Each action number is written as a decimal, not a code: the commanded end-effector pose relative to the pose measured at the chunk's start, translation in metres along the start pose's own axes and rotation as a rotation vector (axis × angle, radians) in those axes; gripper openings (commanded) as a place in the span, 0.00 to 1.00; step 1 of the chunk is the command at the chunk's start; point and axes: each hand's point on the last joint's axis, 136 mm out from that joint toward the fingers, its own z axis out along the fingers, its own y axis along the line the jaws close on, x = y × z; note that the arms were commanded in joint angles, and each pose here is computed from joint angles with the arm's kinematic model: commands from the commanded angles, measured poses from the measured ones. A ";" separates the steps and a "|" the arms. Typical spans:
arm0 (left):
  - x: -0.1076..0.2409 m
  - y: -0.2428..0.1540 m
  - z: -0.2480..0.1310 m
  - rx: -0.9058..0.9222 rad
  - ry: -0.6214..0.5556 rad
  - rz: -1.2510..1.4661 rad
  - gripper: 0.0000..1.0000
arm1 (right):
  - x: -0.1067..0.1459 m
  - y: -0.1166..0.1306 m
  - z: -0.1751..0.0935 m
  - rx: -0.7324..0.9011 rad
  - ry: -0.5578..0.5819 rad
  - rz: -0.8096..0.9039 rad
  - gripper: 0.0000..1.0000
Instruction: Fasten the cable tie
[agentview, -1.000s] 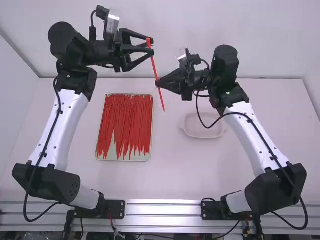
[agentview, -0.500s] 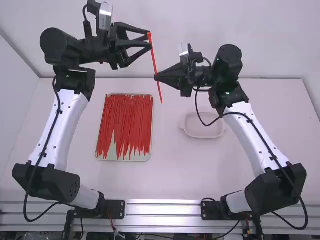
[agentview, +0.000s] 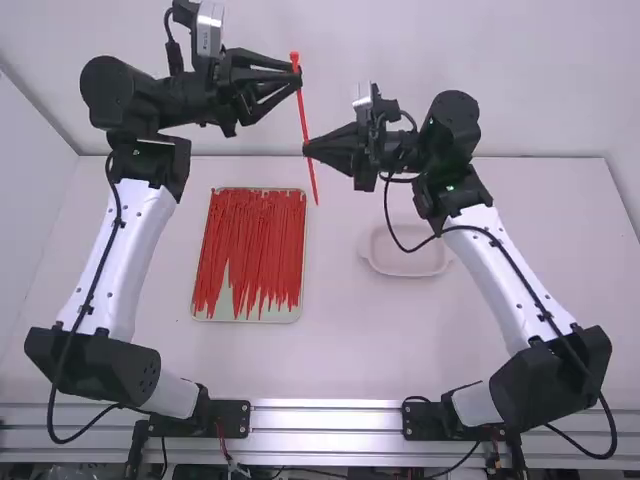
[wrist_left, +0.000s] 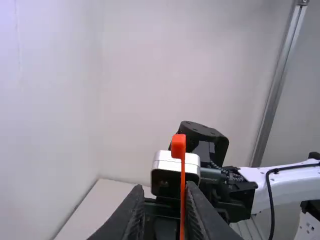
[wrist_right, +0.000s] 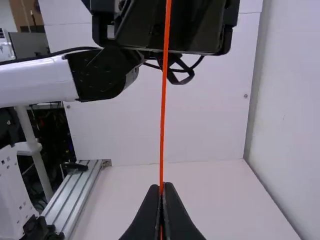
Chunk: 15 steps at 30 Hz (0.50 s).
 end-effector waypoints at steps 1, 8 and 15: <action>-0.005 0.001 0.000 -0.008 -0.011 0.015 0.21 | -0.008 0.001 0.000 -0.004 -0.007 -0.020 0.00; -0.010 0.002 0.000 -0.021 -0.030 0.031 0.21 | -0.007 0.001 0.000 -0.004 -0.006 -0.016 0.00; -0.011 0.002 -0.001 -0.021 -0.035 0.042 0.18 | -0.006 0.001 0.000 -0.002 -0.004 -0.010 0.00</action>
